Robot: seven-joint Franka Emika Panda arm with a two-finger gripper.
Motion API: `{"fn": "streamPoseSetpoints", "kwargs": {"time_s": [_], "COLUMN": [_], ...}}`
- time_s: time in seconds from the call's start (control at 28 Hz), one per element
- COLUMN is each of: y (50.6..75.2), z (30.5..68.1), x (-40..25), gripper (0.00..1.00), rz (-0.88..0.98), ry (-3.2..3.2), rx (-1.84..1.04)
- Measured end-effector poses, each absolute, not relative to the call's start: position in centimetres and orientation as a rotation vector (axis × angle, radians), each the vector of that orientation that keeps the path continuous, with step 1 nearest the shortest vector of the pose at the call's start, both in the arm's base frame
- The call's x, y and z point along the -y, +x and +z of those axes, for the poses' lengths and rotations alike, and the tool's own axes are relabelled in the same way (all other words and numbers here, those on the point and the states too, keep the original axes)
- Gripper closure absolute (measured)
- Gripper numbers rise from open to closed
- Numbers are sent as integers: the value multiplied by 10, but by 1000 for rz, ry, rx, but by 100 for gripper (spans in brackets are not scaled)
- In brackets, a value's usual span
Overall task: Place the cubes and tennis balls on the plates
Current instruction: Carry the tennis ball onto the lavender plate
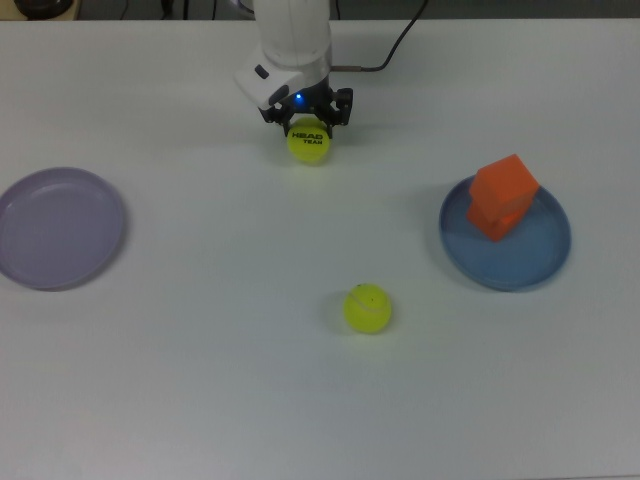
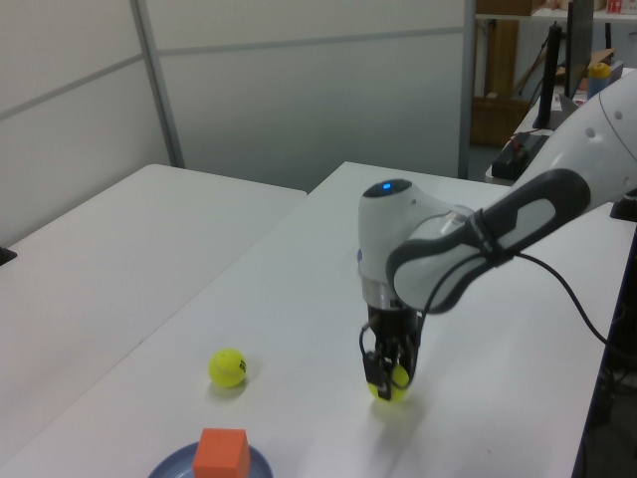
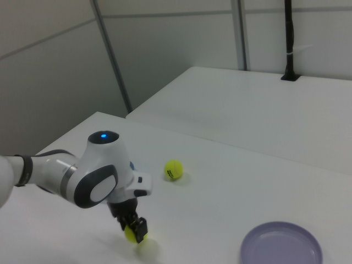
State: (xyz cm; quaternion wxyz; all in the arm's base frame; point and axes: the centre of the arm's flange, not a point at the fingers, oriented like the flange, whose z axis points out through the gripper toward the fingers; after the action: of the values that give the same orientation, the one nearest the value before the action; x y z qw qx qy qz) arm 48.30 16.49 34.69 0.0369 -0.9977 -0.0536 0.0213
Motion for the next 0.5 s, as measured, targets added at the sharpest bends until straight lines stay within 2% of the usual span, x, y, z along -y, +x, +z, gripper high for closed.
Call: {"fn": "streamPoseSetpoints", "kwargs": {"time_s": [0.18,0.32,0.5], "y": [520,553,579], "z": [389,434,456], "x": [-119,-54,36], "gripper": [33,33,33], "rz": [-10,-129,-219], "ry": [-3052,-3038,-3044], "rx": [33,-93,-237]}}
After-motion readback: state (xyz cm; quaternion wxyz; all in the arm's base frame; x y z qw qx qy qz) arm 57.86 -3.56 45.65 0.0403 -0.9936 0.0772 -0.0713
